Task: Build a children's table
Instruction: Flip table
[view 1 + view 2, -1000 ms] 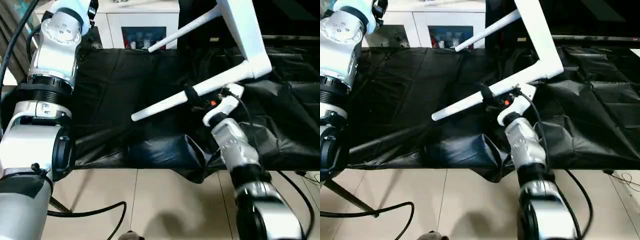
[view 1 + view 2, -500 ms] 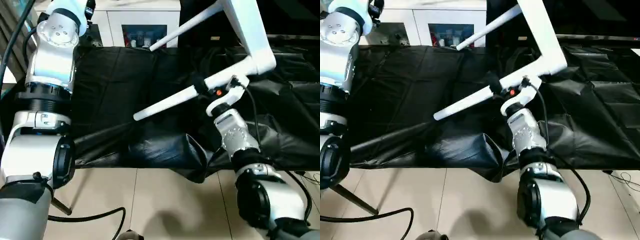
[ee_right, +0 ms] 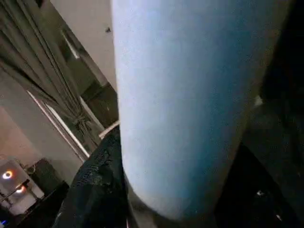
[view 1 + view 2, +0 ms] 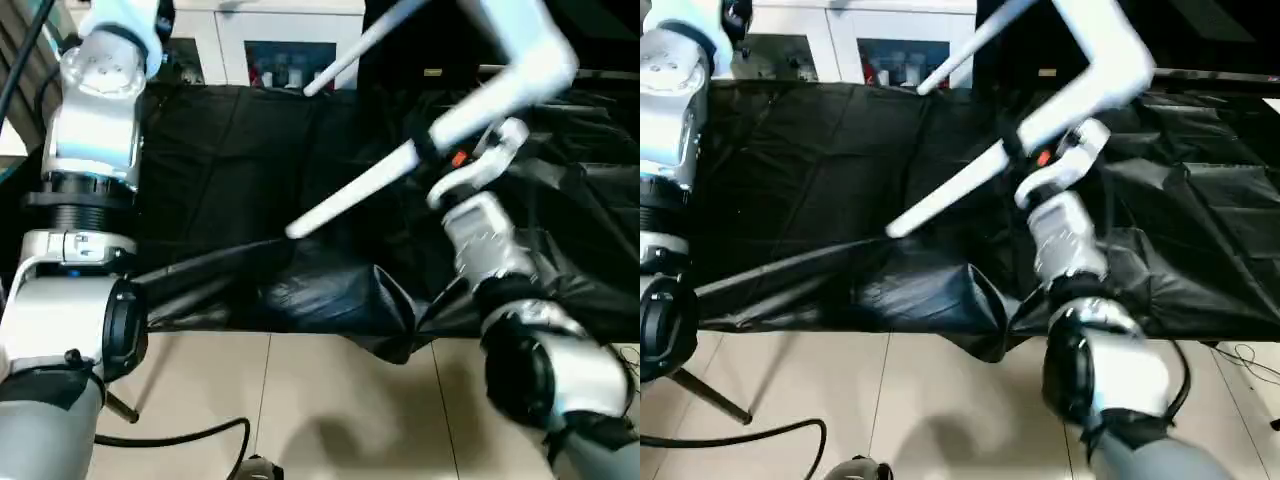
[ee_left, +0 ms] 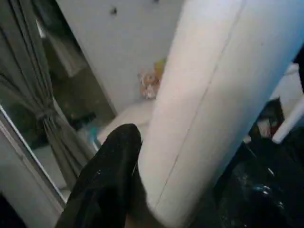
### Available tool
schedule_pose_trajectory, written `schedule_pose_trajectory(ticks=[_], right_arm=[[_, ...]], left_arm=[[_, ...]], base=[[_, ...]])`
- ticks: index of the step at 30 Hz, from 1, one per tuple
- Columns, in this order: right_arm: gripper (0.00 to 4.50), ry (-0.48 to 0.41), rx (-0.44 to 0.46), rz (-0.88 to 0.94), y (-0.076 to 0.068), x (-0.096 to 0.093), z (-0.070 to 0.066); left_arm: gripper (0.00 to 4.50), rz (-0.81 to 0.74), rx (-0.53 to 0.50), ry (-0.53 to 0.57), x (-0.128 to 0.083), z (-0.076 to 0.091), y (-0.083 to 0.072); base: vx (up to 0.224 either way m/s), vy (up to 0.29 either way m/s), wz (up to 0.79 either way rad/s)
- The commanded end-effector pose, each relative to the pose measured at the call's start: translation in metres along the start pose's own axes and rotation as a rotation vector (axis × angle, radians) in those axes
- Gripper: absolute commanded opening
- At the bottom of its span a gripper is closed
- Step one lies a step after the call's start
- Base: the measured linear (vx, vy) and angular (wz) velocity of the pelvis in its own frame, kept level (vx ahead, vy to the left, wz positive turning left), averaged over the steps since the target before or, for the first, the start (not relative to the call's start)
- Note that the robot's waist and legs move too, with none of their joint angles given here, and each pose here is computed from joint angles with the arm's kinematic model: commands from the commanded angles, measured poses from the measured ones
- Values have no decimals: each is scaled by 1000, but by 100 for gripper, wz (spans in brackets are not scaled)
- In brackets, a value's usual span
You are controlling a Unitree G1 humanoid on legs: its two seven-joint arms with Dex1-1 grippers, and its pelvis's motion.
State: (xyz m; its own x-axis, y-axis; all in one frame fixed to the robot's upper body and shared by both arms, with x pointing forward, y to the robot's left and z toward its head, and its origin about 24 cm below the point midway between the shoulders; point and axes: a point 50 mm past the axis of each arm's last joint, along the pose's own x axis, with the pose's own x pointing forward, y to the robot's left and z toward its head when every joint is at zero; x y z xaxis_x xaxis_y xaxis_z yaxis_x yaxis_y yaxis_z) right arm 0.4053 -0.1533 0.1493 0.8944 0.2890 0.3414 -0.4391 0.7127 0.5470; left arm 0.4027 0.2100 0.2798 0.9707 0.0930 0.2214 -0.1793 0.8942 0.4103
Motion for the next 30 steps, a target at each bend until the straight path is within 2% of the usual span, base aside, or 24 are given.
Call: schedule_pose_trajectory(ticks=[1,5,7,8,9,10,12,14,17,21,22,24,30], right_arm=[[178,-80,-42,68,16,14,20],[175,-117,-120,103,22,21,39],[175,-125,-142,111,24,22,44],[175,-126,-190,124,26,23,49],[175,-126,-196,125,26,23,49],[175,-115,-264,145,29,25,53],[175,-101,-325,160,32,26,56],[175,-97,-349,164,33,27,59],[175,-89,-398,174,34,29,65],[175,-55,-437,170,33,29,67],[175,-55,-437,170,33,29,67],[175,-11,-466,165,32,30,63],[175,52,-498,110,29,31,53]], left_arm=[[201,-66,-46,75,-1,-17,-16],[192,-64,-50,80,-2,-22,-18],[186,-64,-51,81,-3,-23,-18],[183,-67,-55,77,-5,-26,-20],[175,-68,-55,77,-5,-26,-20],[175,-77,-60,68,-8,-30,-23],[167,-88,-68,55,-13,-34,-28],[165,-94,-73,49,-16,-37,-31],[161,-102,-80,63,-28,-54,-40],[159,-91,-119,96,-47,-73,-45],[159,-91,-119,96,-47,-73,-45],[159,-97,-129,116,-58,-86,-50],[159,-99,-130,103,-72,-98,-55]], base=[[0,0,0],[0,0,0],[0,0,0],[0,0,0],[0,0,0],[0,0,0],[0,0,0],[0,0,0],[0,0,0],[0,0,0],[0,0,0],[0,0,0],[0,0,0]])
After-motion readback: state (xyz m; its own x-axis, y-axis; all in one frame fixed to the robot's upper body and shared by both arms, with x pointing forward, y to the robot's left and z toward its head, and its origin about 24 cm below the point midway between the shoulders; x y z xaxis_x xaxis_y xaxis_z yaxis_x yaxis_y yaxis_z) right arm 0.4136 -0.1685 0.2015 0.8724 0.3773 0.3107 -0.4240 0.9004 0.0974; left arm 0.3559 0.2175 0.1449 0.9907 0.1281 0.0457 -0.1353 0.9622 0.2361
